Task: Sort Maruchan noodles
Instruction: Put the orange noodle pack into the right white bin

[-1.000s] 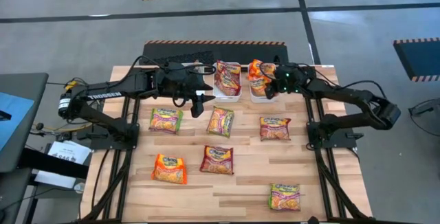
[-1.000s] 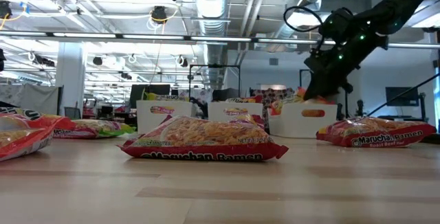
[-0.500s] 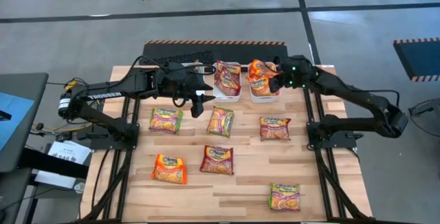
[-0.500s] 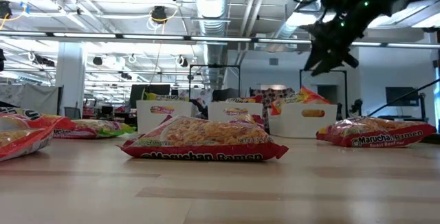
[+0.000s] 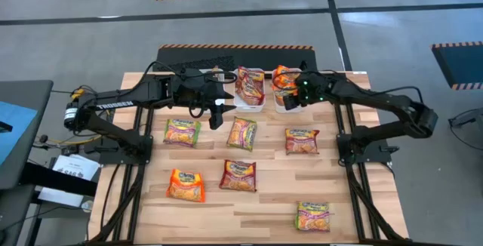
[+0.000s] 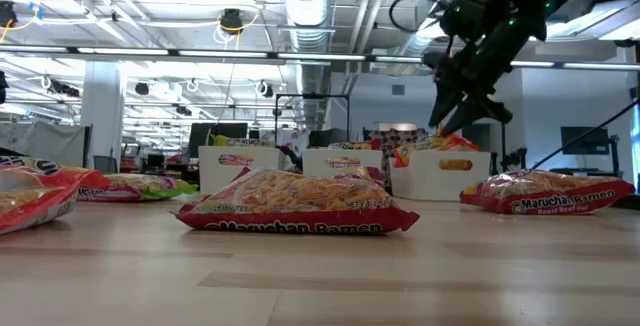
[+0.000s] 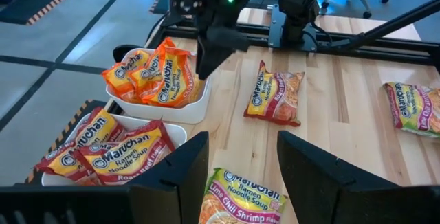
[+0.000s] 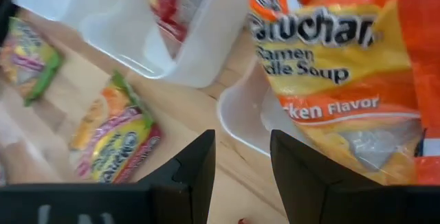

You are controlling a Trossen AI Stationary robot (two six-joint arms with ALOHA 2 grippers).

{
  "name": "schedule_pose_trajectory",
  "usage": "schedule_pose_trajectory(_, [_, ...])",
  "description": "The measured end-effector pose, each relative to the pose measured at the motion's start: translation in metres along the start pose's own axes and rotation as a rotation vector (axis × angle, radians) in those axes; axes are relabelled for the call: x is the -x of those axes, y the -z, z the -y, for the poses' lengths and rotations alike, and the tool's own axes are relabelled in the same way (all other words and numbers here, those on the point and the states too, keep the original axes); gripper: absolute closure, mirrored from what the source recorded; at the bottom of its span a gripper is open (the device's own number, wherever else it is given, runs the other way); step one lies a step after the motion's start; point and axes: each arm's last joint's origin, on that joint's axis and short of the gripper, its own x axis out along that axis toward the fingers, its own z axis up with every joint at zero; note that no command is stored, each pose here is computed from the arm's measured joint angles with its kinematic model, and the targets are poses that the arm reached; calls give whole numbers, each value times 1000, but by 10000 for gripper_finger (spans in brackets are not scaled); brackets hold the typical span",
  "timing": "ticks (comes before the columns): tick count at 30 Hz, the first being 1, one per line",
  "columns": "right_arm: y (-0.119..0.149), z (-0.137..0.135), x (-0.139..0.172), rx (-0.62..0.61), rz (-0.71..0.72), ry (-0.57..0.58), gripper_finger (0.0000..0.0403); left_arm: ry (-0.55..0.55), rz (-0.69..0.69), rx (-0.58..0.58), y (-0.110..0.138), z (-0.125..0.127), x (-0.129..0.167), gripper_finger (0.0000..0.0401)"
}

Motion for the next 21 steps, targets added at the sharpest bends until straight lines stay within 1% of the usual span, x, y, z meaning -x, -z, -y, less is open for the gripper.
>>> schedule_pose_trajectory(8, [-3, 17, -24, -67, -66, 89, 240, 1, -1, 0, 0, 0, 0, 240])
schedule_pose_trajectory(15, [-8, 33, -35, -108, -53, 194, 240, 1, -24, 5, 2, 0, 0, 240])
schedule_pose_trajectory(21, [-13, 43, -46, -134, -30, 227, 240, 1, -39, 9, 4, 0, 0, 240])
